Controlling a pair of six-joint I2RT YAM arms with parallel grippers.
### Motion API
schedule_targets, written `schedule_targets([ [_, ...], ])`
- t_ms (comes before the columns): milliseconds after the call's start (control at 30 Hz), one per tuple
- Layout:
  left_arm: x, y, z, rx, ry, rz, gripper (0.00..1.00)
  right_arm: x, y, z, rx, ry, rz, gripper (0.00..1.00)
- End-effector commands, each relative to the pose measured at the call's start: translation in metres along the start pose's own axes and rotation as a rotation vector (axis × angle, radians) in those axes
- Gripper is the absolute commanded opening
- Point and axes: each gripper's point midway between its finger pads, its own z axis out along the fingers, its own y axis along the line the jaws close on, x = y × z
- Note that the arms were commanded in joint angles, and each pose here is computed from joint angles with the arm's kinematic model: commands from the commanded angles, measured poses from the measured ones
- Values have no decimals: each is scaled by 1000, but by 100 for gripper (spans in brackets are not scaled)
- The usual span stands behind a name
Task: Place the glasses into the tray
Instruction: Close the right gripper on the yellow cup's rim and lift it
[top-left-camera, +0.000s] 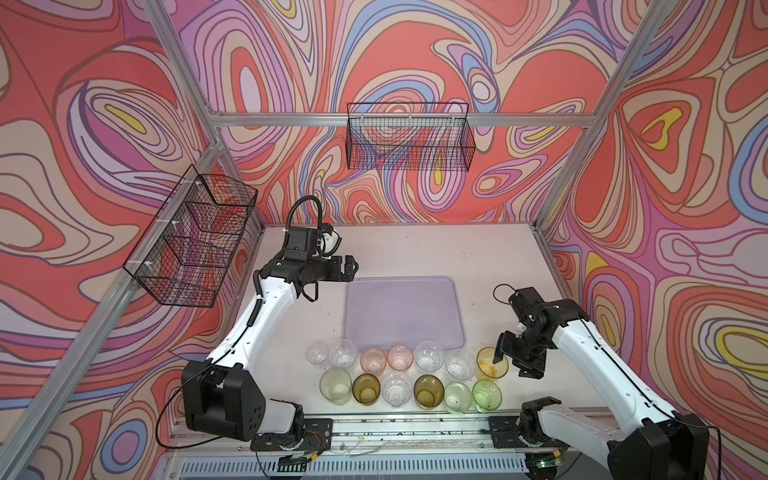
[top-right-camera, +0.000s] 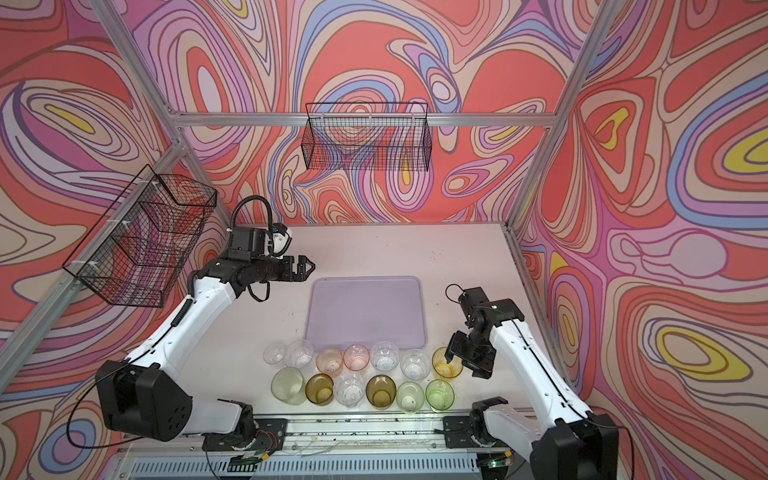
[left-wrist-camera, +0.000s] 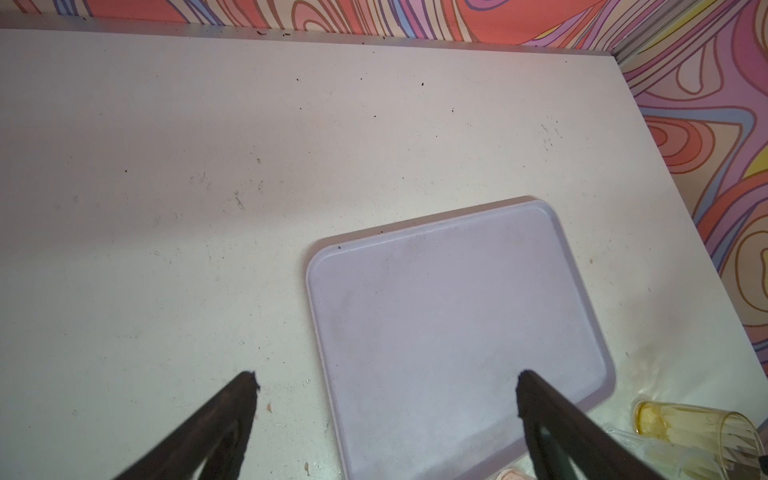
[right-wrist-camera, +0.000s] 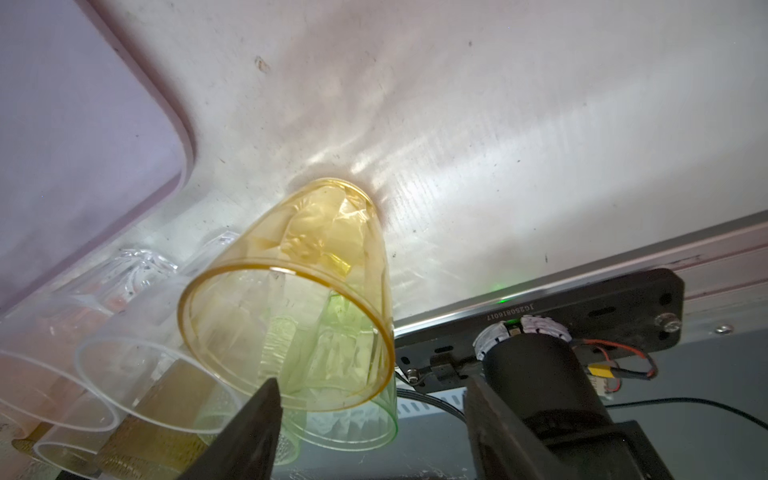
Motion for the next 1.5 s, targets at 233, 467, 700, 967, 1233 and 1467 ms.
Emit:
schedule_targets([
  [233, 0, -4, -9, 9, -6, 23, 100, -1, 0, 16, -25, -17, 37, 57],
  [467, 0, -4, -11, 3, -13, 26, 100, -6, 0, 20, -25, -45, 55, 47],
  [700, 1, -4, -13, 2, -15, 27, 100, -10, 0, 24, -22, -52, 60, 40],
  [967, 2, -4, -15, 2, -18, 30, 100, -13, 1, 26, -27, -69, 70, 29],
  [1233, 4, -4, -15, 0, -13, 31, 100, -14, 1, 27, -22, -70, 69, 18],
  [1467, 3, -4, -15, 2, -15, 32, 100, -16, 0, 21, -19, -88, 66, 7],
])
